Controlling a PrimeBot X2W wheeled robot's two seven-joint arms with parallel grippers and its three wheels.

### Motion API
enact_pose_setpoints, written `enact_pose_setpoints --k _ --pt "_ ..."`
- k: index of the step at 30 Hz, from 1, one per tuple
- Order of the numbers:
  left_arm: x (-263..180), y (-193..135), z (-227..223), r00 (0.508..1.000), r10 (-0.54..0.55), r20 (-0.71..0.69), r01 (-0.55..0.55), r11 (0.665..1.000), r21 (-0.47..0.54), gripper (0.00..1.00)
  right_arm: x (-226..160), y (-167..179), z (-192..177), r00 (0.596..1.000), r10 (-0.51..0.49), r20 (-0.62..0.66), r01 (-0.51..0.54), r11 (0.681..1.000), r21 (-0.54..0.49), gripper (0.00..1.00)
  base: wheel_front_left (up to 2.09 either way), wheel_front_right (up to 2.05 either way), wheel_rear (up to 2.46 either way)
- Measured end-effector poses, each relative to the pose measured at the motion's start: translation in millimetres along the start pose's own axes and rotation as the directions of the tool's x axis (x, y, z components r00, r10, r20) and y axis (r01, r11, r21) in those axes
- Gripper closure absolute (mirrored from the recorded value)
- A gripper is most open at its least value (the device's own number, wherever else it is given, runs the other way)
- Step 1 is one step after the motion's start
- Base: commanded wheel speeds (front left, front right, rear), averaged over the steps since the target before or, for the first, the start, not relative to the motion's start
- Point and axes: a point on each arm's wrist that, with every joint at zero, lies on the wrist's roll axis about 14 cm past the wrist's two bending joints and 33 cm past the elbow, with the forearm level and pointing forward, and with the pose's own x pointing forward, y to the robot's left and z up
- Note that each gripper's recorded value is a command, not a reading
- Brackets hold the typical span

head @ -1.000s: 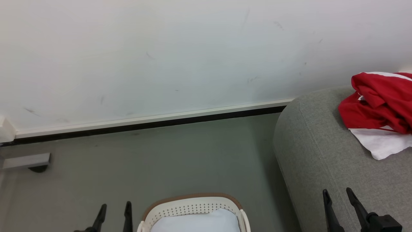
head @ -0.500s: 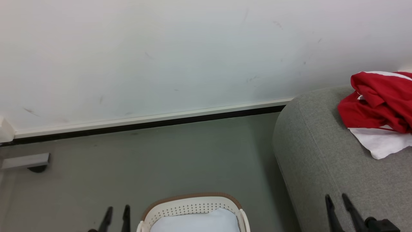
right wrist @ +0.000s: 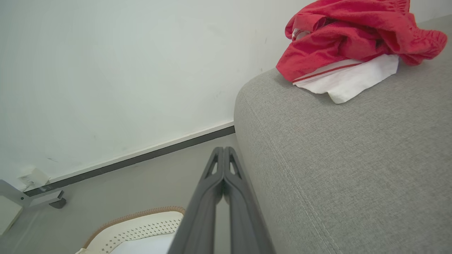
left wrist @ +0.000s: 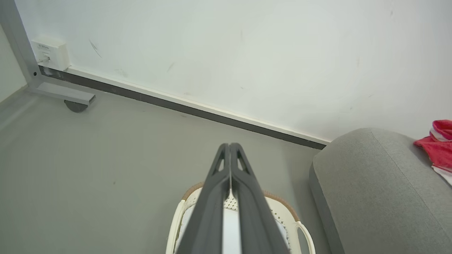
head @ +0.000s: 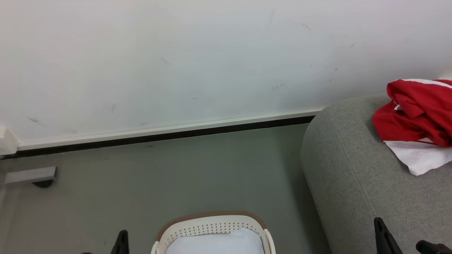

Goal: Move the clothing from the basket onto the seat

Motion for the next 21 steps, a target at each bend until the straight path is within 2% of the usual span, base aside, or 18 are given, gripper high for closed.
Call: enact_pose_setpoints --k 1,10,21 --pt "1 1 2 1.000 0.004 0.001 -0.004 0.999 -0.040 1.00 1 -1 1 1.000 -0.007 0.001 0.007 0.999 0.035 1.00 0.00 0.00 0.00" --pt "4 5 5 1.000 0.023 -0.008 -0.024 0.984 -0.174 1.00 4 -4 7 1.000 -0.028 0.009 0.027 0.986 0.164 1.00 0.00 0.00 0.00" --pt "8 8 11 0.999 0.036 -0.009 -0.037 0.938 -0.345 1.00 8 -5 14 0.999 -0.042 0.013 0.036 0.946 0.322 1.00 0.00 0.00 0.00"
